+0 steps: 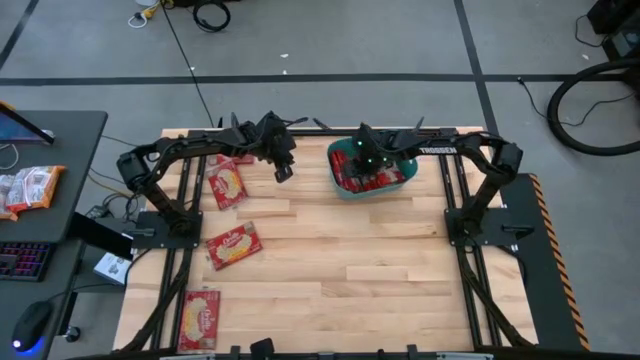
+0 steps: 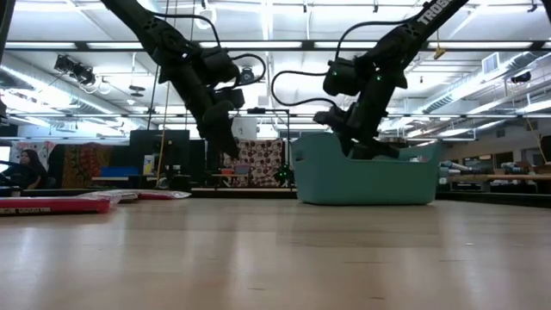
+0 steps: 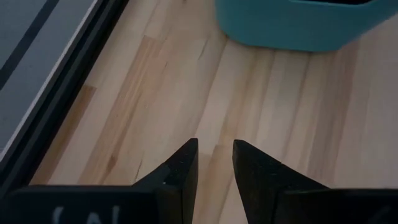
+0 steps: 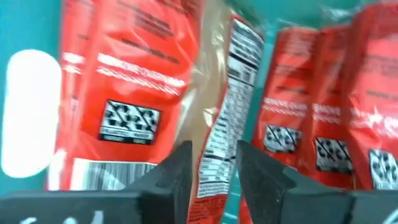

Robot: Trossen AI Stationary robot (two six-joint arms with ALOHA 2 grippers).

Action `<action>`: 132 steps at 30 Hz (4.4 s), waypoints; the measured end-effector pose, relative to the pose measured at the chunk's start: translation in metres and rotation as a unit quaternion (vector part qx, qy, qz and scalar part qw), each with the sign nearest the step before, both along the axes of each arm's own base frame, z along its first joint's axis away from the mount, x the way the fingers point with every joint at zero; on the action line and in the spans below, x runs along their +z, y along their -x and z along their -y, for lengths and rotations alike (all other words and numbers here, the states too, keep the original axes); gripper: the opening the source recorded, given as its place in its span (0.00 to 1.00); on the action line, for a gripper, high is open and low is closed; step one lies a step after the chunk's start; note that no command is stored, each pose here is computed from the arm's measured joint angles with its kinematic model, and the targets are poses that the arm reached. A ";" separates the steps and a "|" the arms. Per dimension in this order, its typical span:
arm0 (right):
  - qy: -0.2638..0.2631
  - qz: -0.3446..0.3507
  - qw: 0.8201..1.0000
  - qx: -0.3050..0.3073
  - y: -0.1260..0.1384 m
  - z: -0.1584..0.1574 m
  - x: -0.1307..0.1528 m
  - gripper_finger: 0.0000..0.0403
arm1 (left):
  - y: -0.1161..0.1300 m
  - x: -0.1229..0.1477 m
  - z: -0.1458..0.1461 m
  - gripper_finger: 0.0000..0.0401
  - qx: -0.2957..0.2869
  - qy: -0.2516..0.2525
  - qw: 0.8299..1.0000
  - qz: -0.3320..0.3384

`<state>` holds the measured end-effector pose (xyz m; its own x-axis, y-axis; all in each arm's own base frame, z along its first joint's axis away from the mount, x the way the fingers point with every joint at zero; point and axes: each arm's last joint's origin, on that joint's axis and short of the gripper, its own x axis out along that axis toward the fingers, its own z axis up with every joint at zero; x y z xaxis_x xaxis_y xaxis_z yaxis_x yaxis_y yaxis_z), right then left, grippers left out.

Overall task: Sort popcorn bags into baskets
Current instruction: Adjust the popcorn bags in the bin, then put the popcorn bag into the bin

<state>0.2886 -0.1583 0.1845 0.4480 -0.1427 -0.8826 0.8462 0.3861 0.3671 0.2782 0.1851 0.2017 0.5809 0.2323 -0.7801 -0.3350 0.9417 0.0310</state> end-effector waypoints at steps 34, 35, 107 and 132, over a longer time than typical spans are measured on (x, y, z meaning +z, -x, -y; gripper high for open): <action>0.284 0.163 0.929 0.173 0.071 -0.032 0.144 0.17 | 0.106 0.046 0.049 0.26 0.402 0.106 0.882 -0.222; 0.288 0.161 0.927 0.178 0.075 -0.035 0.147 0.17 | 0.109 0.042 0.047 0.26 0.427 0.113 0.871 -0.216; 0.133 0.225 0.931 0.255 0.018 -0.278 0.104 0.17 | 0.027 -0.078 0.107 0.26 0.092 0.021 0.972 -0.217; 0.072 0.125 0.983 0.114 -0.024 -0.293 0.016 0.41 | 0.001 -0.040 0.236 0.26 0.127 0.265 0.953 -0.072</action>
